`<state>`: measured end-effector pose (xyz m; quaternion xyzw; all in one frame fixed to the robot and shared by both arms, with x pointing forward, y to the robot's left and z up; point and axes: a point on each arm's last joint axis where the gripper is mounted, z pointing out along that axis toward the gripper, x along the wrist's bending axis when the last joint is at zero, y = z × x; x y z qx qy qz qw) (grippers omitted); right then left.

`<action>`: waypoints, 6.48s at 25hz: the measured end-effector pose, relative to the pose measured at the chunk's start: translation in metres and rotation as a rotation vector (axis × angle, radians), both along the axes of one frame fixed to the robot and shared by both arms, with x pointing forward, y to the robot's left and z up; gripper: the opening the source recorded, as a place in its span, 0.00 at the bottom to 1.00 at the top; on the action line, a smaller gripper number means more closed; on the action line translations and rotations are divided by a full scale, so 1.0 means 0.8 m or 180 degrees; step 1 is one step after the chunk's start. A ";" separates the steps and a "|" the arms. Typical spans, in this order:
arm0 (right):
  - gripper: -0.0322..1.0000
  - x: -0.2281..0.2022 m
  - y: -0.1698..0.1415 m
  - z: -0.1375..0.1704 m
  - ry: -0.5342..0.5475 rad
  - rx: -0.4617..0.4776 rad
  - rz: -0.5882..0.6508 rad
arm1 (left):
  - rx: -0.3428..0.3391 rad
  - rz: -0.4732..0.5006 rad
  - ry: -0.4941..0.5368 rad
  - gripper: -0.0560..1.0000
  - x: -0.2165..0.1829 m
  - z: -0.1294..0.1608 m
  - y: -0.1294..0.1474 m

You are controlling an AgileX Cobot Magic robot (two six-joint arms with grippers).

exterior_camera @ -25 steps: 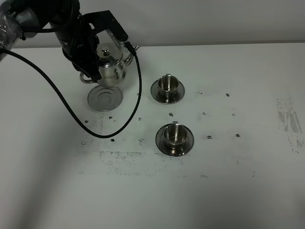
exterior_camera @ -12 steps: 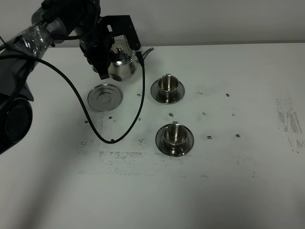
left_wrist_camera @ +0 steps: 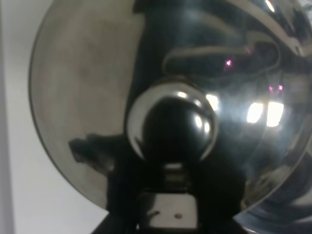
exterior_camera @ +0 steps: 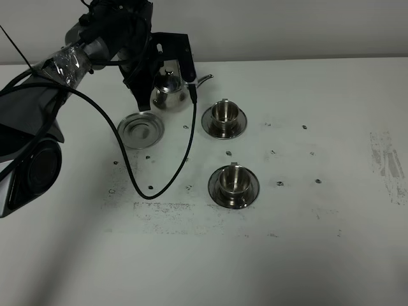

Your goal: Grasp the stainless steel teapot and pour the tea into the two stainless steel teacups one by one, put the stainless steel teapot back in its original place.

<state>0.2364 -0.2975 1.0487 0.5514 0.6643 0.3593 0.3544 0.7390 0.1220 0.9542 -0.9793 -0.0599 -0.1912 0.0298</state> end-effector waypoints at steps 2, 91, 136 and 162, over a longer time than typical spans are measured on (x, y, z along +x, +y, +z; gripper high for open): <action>0.60 0.000 0.000 0.000 0.0000 0.0000 0.0000 | -0.0006 -0.0055 -0.0070 0.22 0.002 0.000 -0.004; 0.60 0.000 0.000 0.000 0.0000 0.0000 0.0000 | 0.1289 -0.1915 -0.0649 0.22 0.002 0.013 -0.055; 0.60 0.000 0.000 0.000 0.0000 0.0000 0.0000 | 0.1512 -0.2029 -0.0812 0.22 0.001 0.009 -0.065; 0.60 0.000 0.000 0.000 0.0000 0.0000 0.0000 | 0.1513 -0.2021 -0.0908 0.22 0.004 0.006 -0.066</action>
